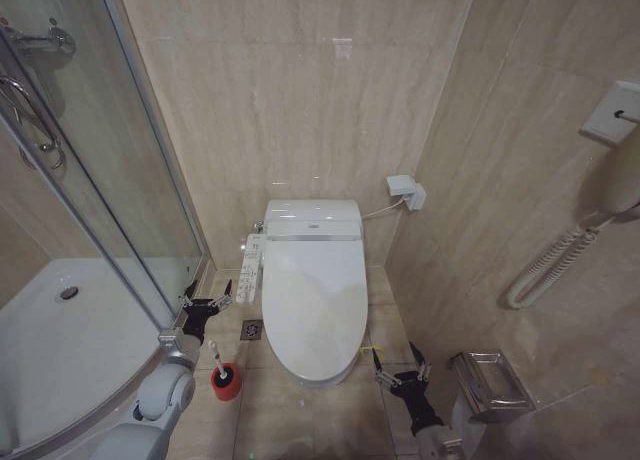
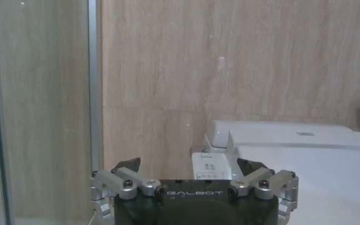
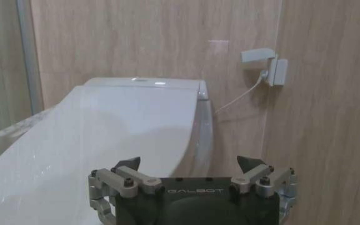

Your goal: Open the toilet lid, clean the toilet bowl with a toilet brush, close the toilet lid, and flush.

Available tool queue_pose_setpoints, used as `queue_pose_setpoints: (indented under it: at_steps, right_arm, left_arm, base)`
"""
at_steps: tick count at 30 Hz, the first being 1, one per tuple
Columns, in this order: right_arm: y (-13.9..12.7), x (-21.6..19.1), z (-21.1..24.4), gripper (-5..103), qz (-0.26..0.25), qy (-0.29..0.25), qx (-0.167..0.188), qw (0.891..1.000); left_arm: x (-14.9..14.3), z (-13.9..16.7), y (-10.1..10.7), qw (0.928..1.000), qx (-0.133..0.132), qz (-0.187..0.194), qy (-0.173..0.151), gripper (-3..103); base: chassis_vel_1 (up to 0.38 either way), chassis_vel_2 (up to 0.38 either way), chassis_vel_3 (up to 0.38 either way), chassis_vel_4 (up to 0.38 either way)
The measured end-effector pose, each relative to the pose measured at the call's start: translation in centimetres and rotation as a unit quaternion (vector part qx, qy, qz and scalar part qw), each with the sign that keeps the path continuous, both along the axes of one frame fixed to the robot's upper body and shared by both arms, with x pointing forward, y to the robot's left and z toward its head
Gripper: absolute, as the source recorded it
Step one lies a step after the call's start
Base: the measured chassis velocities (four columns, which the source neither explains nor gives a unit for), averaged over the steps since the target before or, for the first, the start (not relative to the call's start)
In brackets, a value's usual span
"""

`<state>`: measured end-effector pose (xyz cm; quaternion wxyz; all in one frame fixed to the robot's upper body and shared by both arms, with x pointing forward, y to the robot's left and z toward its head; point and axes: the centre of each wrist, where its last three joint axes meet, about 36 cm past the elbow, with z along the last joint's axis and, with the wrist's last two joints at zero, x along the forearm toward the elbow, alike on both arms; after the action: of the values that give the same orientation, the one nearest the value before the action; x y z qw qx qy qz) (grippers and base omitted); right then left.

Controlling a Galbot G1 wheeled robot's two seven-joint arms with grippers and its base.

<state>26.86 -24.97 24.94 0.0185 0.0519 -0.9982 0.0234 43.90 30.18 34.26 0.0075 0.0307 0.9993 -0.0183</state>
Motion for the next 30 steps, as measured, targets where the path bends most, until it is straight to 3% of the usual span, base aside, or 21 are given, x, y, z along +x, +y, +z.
queue_pose_setpoints:
  at_steps: [30]
  right_arm:
    - [-1.2, 3.5, -7.6, 100, 0.010, 0.005, -0.046, 0.999]
  left_arm:
    - [0.0, 0.0, 0.0, 1.0000, 0.000, 0.000, 0.000, 100]
  base:
    - [0.000, 0.000, 0.000, 0.000]
